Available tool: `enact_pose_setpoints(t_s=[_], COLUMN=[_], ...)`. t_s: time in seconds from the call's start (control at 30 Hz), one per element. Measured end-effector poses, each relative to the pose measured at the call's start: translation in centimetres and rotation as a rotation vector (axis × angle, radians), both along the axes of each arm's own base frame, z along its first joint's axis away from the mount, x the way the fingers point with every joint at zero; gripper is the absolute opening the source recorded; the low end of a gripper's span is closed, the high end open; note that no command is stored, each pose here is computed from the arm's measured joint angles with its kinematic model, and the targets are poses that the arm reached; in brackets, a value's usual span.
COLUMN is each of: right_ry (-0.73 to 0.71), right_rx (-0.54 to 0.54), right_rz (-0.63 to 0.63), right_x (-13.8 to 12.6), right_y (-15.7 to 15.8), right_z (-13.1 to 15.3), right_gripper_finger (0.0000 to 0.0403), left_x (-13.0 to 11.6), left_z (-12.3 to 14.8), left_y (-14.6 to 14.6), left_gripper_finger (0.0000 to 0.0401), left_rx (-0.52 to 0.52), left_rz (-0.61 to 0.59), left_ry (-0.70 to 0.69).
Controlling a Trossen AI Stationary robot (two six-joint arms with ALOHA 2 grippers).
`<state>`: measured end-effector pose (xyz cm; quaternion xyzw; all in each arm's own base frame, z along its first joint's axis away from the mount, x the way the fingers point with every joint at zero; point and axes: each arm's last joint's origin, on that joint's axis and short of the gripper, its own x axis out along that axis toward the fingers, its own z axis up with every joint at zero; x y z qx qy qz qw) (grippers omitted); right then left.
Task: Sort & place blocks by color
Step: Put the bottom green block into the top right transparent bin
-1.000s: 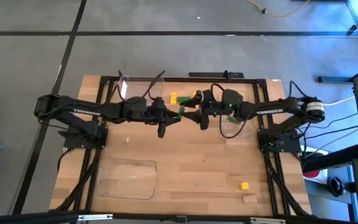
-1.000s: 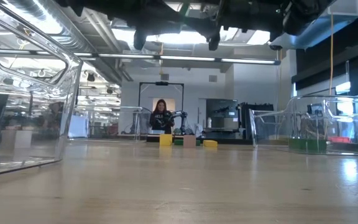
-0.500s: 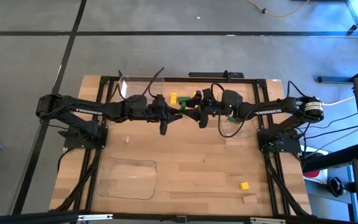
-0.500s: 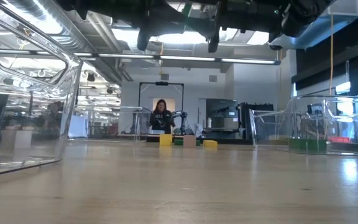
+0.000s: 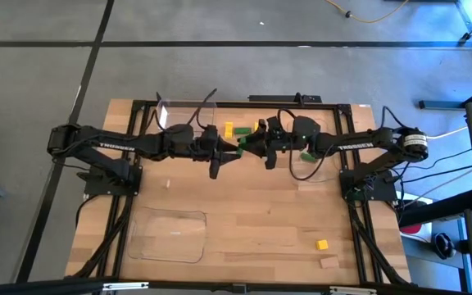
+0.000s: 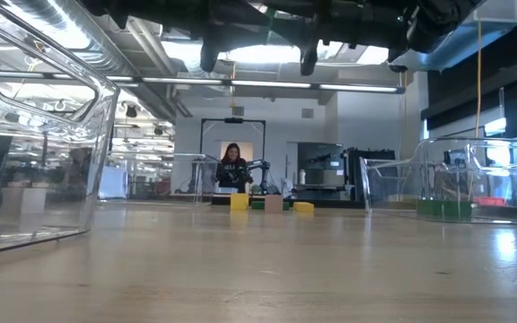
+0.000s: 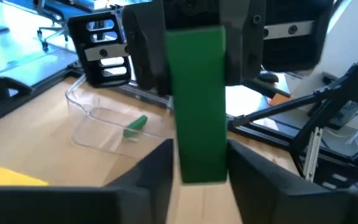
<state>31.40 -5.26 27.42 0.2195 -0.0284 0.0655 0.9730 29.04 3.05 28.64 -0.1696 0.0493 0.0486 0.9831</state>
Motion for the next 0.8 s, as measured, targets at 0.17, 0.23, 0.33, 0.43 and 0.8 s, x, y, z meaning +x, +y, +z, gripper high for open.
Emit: enact_pose_setpoints(t_s=[0.17, 0.23, 0.33, 0.43, 0.8], right_ry=[0.11, 0.178, 0.266, 0.418, 1.169], right_rx=[-0.056, -0.077, -0.109, -0.13, -0.012], right_rz=[-0.017, -0.036, -0.057, -0.12, -0.353], right_x=[-2.6, -4.1, -6.7, -9.6, -16.7], right_y=[-1.0, -1.3, -1.1, -0.6, 0.7], right_z=[1.4, 1.9, 2.8, 3.0, -1.1], right_gripper_finger=[0.0109, 0.0109, 0.0109, 0.0109, 0.0109], left_x=[-2.0, -3.2, -5.2, -7.1, -11.1], left_z=[1.2, 1.8, 2.9, 3.9, 3.9], left_y=[1.0, 1.4, 2.0, 2.2, 2.5], left_gripper_finger=[0.0196, 0.0201, 0.0203, 0.0202, 0.02], left_rx=[-0.012, -0.012, 0.014, 0.055, 0.101], left_rz=[0.01, 0.002, 0.007, -0.009, 0.027], left_ry=[0.035, 0.044, 0.055, 0.048, -0.064])
